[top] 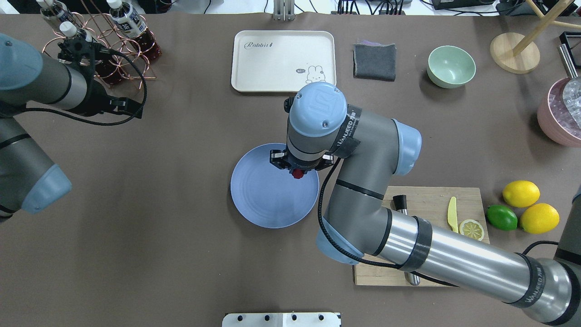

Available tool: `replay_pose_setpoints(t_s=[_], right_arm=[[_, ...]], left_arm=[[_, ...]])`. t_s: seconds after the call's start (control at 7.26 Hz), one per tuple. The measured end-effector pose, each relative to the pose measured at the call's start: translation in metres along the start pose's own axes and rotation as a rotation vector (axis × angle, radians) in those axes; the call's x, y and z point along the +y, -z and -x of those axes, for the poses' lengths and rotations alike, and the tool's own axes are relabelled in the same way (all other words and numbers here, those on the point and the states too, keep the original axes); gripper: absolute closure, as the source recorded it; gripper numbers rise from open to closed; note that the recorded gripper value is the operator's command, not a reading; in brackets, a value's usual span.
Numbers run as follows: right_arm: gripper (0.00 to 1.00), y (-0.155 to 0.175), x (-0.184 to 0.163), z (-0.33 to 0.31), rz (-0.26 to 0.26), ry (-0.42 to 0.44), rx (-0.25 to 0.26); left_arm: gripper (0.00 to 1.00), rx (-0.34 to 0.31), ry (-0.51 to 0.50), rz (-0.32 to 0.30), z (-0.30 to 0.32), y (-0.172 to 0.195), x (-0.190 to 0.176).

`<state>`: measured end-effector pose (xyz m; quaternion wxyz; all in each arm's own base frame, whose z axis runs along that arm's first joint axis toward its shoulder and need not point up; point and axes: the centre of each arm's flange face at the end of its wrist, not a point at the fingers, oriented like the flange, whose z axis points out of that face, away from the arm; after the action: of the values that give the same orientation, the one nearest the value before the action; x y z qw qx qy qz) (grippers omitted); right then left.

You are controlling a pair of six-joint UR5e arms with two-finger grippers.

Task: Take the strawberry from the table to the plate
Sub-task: 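Lower the strawberry onto the plate center and open the right gripper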

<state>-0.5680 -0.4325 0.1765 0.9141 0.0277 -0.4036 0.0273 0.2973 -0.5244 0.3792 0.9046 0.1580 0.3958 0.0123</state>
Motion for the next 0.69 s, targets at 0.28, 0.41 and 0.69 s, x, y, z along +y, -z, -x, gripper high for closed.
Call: replay_pose_setpoints(t_s=[0.28, 0.41, 0.69], right_arm=[[1.0, -0.019, 0.005, 0.018, -0.001, 0.0, 0.018], [1.0, -0.03, 0.009, 0.023, -0.008, 0.001, 0.014], [1.0, -0.046, 0.015, 0.03, -0.012, -0.005, 0.001]], left_arm=[[0.02, 0.007, -0.042, 0.055, 0.059, 0.01, -0.002], [0.02, 0.011, -0.054, 0.069, 0.089, 0.018, -0.002], [0.02, 0.019, -0.077, 0.085, 0.14, 0.035, 0.003]])
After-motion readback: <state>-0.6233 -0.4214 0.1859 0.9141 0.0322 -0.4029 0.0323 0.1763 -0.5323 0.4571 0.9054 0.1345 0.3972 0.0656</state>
